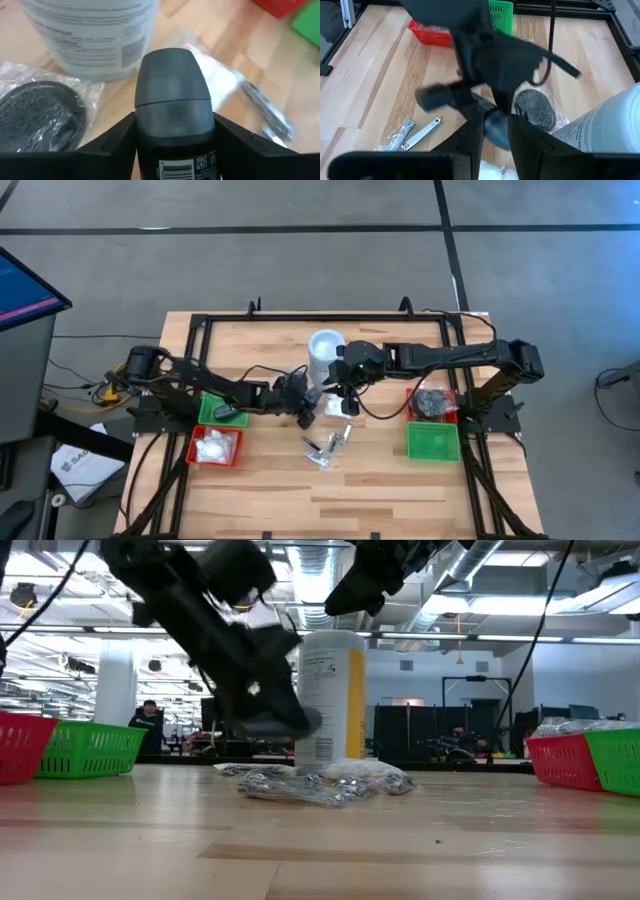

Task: Pick & Place Travel size toiletries
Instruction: Put the gray deodorant into the left green bin, then put the nail cutter into the right green bin

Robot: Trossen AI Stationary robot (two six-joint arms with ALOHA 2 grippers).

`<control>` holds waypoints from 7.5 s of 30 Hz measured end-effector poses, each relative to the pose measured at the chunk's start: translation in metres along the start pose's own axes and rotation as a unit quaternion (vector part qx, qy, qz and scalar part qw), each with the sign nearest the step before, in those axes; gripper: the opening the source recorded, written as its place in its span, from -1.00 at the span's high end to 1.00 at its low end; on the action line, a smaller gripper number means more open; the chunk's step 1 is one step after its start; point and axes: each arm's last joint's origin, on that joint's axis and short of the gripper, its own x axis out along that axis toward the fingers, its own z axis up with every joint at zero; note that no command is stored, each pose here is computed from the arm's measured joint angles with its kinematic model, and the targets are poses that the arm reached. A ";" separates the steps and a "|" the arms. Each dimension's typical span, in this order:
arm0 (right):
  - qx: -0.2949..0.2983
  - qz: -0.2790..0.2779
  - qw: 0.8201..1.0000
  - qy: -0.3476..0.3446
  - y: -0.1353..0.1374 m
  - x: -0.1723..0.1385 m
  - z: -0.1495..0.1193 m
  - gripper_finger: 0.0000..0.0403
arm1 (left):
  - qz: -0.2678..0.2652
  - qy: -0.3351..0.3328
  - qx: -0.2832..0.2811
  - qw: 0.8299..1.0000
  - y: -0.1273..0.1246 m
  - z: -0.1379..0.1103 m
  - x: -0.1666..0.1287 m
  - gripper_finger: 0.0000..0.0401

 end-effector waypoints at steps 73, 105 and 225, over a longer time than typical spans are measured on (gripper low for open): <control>0.000 0.000 1.000 0.003 0.000 0.000 0.000 0.59 | 0.090 0.326 0.144 0.930 0.086 -0.053 -0.149 -0.02; 0.010 0.013 0.999 0.047 0.007 0.000 -0.009 0.59 | -0.008 0.233 0.144 0.962 0.066 -0.040 -0.137 -0.19; 0.048 0.034 0.995 0.082 0.029 0.000 -0.014 0.59 | -0.261 -0.038 0.342 0.902 -0.013 -0.038 -0.021 0.87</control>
